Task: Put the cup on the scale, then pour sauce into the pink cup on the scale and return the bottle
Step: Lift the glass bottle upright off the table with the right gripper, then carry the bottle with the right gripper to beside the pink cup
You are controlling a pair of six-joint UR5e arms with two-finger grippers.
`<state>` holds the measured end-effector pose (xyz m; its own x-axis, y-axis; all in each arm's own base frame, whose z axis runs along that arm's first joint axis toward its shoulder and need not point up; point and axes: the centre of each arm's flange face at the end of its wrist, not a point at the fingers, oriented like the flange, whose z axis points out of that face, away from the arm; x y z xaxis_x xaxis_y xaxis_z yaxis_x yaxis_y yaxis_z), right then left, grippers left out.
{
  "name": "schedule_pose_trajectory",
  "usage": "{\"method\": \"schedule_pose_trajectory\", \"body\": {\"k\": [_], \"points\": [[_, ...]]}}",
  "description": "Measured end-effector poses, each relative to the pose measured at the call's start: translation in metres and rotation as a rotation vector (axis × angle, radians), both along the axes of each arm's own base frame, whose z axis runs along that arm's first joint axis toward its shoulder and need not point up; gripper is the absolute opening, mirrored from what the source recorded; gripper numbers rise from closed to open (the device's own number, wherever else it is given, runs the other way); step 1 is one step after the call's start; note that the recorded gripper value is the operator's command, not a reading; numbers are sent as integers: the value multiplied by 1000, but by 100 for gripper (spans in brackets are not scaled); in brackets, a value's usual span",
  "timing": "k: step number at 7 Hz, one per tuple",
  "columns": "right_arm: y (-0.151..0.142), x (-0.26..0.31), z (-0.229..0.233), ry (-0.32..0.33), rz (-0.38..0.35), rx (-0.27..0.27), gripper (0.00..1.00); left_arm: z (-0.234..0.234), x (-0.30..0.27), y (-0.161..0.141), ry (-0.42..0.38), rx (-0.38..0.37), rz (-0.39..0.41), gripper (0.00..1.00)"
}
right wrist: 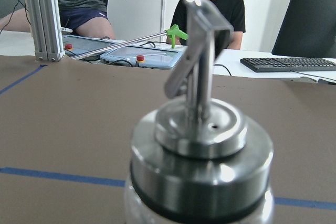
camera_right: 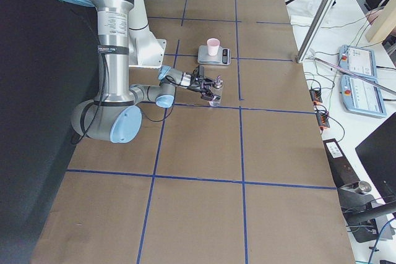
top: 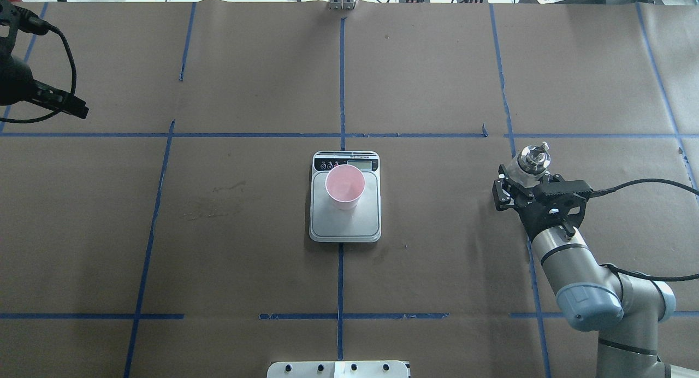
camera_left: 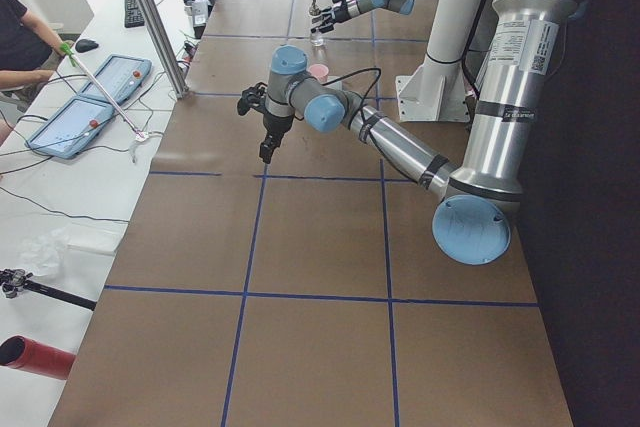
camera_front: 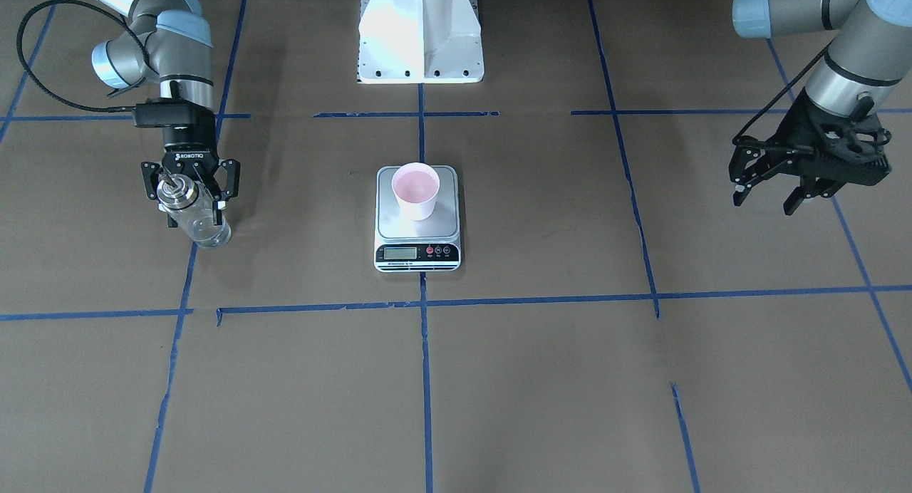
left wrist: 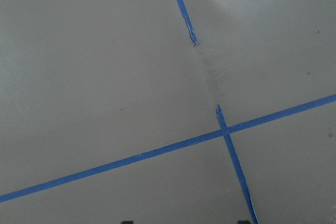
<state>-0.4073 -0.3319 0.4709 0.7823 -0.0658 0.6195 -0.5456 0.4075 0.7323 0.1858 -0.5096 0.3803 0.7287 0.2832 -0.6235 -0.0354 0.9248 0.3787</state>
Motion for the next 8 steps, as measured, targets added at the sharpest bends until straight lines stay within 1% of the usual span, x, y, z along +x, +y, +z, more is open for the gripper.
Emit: {"method": "schedule_pose_trajectory", "body": {"k": [1, 2, 3, 5, 6, 7, 8], "points": [[0, 4, -12, 30, -13, 25, 0, -1, -3, -1, 0, 1, -6, 72], [1, 7, -27, 44, -19, 41, 0, -2, -8, -2, 1, 4, -16, 72], [1, 7, -44, 77, -20, 40, 0, -4, -11, -3, 3, 6, -21, 72], [4, 5, -104, 187, -32, 11, 0, -5, -12, -3, 4, 8, -23, 72], [9, -5, -128, 223, -51, 1, 0, -4, -13, -4, 3, 7, -23, 72], [13, -27, -154, 261, -70, -10, 0, -3, -13, -4, 2, 7, -24, 72], [16, -48, -179, 315, -82, -26, 0, -3, -14, -4, 2, 7, -24, 72]]}}
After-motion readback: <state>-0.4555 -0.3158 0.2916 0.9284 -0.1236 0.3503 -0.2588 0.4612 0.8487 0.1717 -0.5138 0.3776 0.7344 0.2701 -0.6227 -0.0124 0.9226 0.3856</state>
